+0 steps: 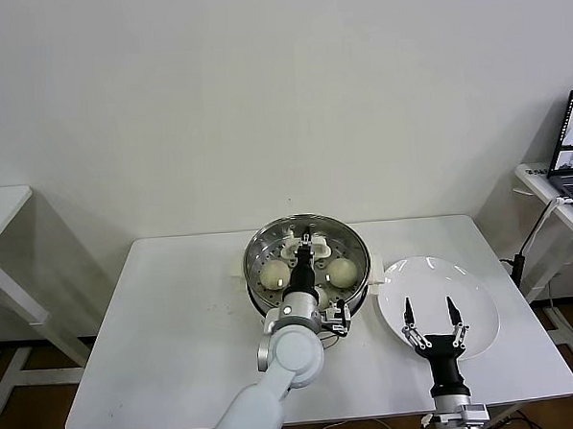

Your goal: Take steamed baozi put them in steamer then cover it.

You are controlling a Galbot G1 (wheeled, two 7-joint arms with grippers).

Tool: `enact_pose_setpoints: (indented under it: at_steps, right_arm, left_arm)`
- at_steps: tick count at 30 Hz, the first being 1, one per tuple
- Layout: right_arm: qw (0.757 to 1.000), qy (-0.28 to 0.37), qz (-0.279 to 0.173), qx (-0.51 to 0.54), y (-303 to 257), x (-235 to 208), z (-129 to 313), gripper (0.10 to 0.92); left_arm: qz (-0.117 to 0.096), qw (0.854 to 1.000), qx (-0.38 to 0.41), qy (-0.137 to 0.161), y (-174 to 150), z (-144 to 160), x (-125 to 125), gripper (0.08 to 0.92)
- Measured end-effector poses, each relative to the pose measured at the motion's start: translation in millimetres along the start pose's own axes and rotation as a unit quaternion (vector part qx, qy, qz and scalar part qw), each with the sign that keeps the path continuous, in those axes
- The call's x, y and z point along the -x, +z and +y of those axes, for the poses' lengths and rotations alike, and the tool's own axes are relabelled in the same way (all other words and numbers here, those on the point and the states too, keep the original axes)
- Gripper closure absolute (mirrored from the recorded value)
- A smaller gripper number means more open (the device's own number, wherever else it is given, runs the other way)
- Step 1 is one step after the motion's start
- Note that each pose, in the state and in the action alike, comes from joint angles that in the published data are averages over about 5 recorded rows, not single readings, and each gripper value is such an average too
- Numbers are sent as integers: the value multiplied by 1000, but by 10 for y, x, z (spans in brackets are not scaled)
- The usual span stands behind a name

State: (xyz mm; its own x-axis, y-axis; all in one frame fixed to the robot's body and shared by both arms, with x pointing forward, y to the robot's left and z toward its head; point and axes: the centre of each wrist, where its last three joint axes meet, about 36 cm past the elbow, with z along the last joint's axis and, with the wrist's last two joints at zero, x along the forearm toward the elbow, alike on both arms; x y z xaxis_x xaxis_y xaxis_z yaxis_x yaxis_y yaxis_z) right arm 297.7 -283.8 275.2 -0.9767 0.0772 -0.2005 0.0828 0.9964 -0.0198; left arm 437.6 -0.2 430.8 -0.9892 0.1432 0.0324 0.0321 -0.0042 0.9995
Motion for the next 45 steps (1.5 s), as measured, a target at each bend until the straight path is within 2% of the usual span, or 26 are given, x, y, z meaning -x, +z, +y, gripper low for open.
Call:
enact_pose_setpoints:
  at_steps: [11, 14, 21, 34, 39, 45]
  right_arm:
    - [1000, -3, 1, 0, 13, -11, 15, 200]
    - [1000, -4, 1, 0, 17, -13, 19, 200]
    - [1000, -7, 2, -2, 22, -12, 6, 200]
    - [1000, -9, -2, -3, 16, -2, -16, 200]
    - [1000, -8, -6, -3, -21, 11, -42, 200]
    - [1000, -6, -5, -3, -84, 16, -72, 200]
  left_arm:
    - [-2, 1000, 2, 1, 14, -50, -23, 806]
    - [-3, 1000, 1, 0, 22, -55, -42, 775]
    - [-9, 1000, 0, -9, 39, -39, -158, 584]
    - [-11, 1000, -8, -21, 244, 35, -568, 215]
    - [-9, 999, -21, -28, 411, 116, -762, 179]
    - [-13, 995, -84, -58, 718, 337, -1009, 177]
